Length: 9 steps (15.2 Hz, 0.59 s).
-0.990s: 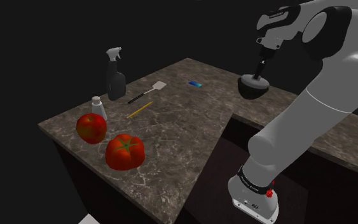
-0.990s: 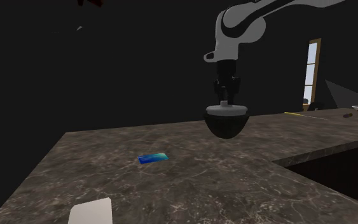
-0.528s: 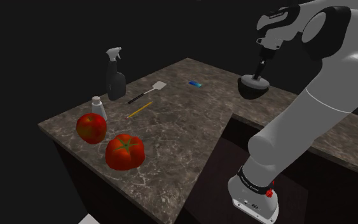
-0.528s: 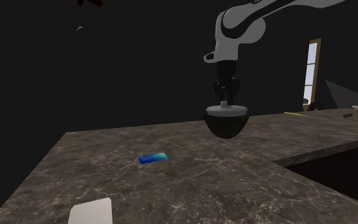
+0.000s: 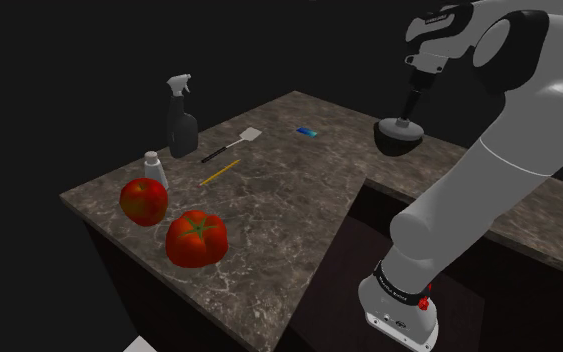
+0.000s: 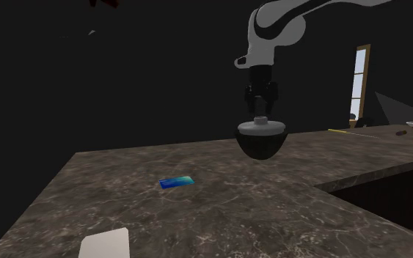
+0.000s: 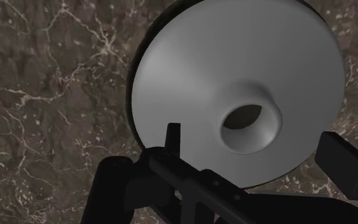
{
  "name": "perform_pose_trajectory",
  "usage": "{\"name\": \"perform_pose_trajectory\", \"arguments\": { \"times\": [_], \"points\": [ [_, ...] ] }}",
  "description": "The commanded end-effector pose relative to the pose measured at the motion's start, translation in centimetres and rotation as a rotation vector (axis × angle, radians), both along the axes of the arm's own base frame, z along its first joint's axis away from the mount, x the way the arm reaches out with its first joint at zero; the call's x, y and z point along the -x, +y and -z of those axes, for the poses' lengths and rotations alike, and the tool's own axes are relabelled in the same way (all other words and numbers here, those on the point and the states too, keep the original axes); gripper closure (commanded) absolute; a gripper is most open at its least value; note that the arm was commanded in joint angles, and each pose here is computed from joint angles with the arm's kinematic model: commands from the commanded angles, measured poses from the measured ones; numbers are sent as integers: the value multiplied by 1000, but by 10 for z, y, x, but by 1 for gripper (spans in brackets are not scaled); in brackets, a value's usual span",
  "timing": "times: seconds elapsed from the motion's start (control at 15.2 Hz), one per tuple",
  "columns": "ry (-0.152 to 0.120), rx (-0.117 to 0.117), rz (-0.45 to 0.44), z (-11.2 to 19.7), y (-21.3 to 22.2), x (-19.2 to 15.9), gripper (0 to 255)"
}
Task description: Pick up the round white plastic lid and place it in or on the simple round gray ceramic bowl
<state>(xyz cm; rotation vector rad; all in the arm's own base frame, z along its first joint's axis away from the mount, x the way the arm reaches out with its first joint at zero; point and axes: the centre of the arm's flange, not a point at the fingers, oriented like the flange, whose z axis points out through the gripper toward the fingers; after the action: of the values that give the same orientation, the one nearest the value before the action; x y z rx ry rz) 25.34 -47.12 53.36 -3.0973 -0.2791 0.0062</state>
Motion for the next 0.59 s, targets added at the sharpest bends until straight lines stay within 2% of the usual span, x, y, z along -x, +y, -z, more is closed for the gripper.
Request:
{"name": "perform_pose_trajectory", "arguments": {
  "times": [0.0,0.07,0.53],
  "points": [
    [0,-1,0,-25,2,1,0],
    [0,-1,0,-35,1,1,0],
    [0,-1,0,-35,1,1,0]
  ]
}}
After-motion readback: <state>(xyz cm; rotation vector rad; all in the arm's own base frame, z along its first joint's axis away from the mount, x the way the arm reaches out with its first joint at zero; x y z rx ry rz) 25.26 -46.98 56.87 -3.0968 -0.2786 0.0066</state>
